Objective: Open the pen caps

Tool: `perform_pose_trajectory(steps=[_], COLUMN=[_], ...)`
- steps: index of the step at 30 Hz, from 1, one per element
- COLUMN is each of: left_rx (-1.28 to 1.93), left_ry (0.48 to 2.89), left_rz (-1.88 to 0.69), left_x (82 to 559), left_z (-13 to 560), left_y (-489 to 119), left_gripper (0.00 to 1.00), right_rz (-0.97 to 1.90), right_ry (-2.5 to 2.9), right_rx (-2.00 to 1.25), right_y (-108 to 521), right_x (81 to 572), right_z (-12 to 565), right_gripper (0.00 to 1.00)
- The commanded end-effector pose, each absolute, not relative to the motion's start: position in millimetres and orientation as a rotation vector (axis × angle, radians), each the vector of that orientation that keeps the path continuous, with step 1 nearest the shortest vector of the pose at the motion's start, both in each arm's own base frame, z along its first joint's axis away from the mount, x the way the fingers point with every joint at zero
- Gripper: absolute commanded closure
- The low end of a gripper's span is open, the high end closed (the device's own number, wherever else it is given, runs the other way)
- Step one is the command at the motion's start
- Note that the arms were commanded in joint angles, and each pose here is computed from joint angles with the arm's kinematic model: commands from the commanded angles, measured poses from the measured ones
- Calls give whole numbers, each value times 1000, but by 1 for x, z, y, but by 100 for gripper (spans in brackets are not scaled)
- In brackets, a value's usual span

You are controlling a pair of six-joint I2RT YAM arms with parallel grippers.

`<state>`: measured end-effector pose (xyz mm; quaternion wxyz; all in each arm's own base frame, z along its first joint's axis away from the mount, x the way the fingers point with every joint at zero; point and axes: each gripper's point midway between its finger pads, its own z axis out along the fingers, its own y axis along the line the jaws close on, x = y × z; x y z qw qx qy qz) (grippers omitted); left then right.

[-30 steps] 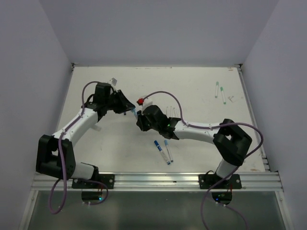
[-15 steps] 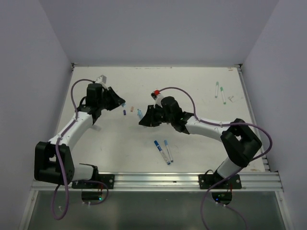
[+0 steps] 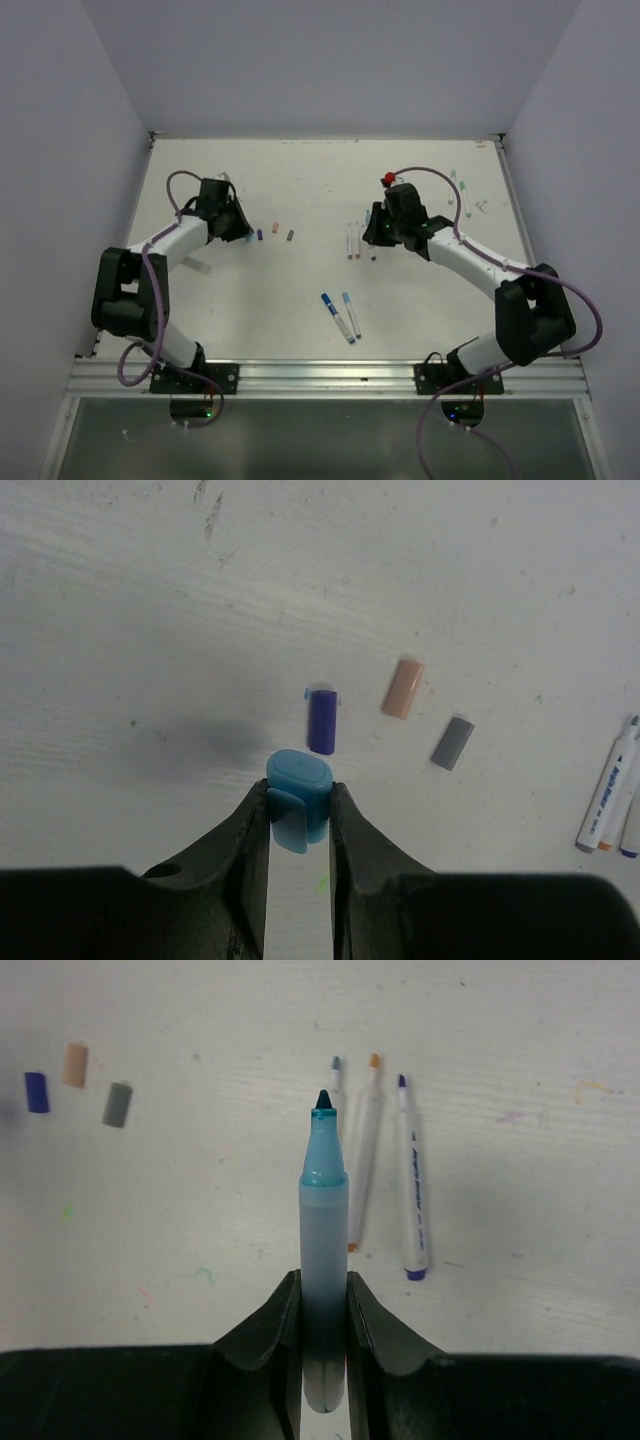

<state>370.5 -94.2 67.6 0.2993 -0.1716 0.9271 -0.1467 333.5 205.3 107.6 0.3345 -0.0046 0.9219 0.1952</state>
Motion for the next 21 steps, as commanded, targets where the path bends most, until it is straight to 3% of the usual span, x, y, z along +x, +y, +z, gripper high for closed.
perform_pose_trajectory(steps=[1, 17, 21], left_rx=[-495, -562, -577], left_ry=[2440, 2470, 2484], left_rz=[-352, -285, -284], left_x=[383, 410, 412], left_z=[64, 42, 32], left_y=[-90, -87, -88], left_gripper=[100, 83, 72], right_rz=[381, 272, 246], right_ry=[2476, 2629, 2640], right_rx=[-3, 9, -17], right_y=[173, 145, 144], right_x=[325, 341, 346], right_z=[87, 31, 25], right_gripper=[100, 100, 100])
